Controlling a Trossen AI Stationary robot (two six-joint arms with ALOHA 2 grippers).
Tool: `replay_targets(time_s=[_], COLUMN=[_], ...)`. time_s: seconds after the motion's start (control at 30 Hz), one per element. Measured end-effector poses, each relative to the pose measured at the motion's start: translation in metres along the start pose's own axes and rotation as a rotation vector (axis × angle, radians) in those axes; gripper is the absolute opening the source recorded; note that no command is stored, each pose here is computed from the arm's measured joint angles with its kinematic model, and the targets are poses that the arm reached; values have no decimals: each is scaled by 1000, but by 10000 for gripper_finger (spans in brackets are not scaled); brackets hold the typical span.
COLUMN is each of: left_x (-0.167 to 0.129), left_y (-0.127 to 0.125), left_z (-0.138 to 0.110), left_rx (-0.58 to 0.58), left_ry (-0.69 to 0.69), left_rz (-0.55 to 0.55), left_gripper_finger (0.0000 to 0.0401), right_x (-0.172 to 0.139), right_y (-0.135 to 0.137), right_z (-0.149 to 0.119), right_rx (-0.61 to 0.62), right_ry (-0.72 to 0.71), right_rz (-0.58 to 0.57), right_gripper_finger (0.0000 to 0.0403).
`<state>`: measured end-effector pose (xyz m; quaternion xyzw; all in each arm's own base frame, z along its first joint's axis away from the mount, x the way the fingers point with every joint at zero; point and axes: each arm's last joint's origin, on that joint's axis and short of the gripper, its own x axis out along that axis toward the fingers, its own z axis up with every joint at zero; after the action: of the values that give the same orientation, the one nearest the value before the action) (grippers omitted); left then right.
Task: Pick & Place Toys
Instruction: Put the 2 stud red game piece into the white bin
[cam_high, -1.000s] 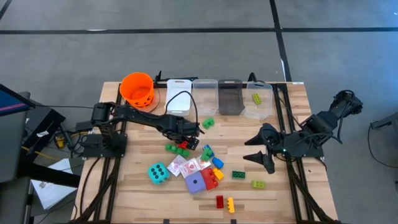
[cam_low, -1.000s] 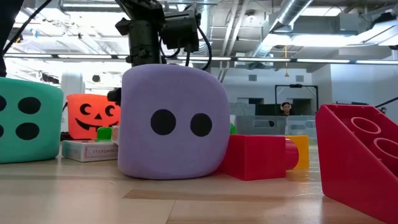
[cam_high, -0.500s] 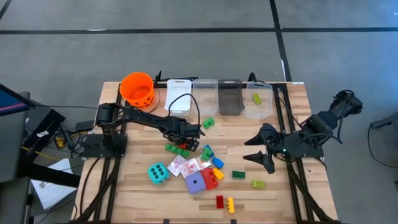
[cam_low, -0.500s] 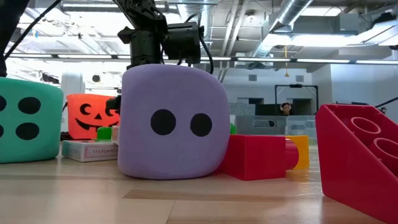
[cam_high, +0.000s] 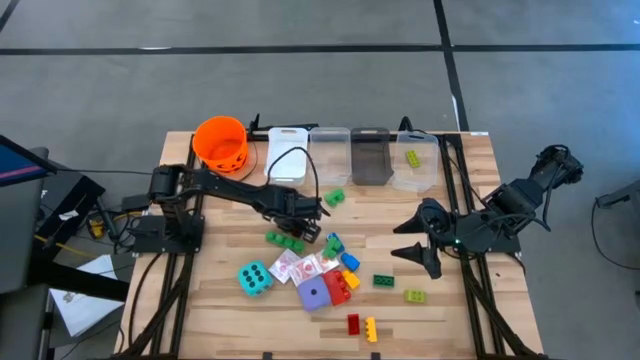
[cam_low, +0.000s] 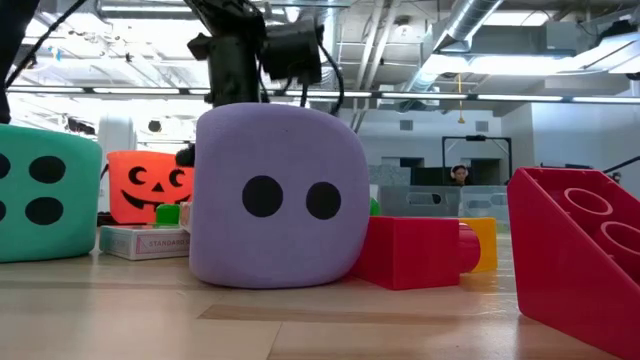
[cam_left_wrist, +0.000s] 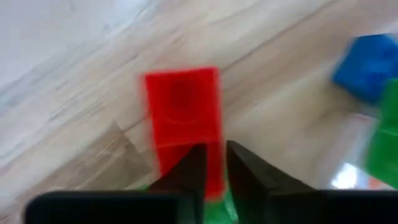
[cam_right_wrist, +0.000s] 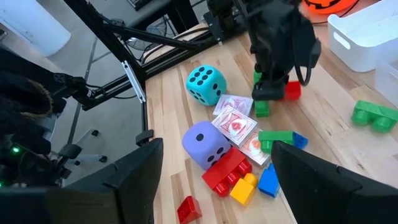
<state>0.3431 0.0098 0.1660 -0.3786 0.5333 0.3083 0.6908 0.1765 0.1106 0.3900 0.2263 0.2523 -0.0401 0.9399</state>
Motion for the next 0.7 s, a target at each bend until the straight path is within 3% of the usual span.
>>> replay_targets(time_s=[0.1, 0.3, 0.47, 0.57, 0.7], left_x=[-20, -77, -123, -142, -144], left_y=[0, 9, 21, 25, 28], left_z=[3, 9, 11, 9, 5], left_rx=[19, -4, 45, 98, 100], left_ry=[-42, -153, -291, -384, -363], left_rz=[-61, -210, -320, -341, -378], left_gripper_finger=[8, 2, 3, 4, 22], right_x=[0, 0, 0, 0, 0], right_y=[0, 0, 0, 0, 0], right_z=[0, 0, 1, 1, 0], right_rx=[1, 2, 2, 0, 2], right_ry=[-2, -3, -5, -5, -4], right_rz=[2, 2, 3, 3, 2], right_gripper_finger=[291, 291, 291, 291, 291])
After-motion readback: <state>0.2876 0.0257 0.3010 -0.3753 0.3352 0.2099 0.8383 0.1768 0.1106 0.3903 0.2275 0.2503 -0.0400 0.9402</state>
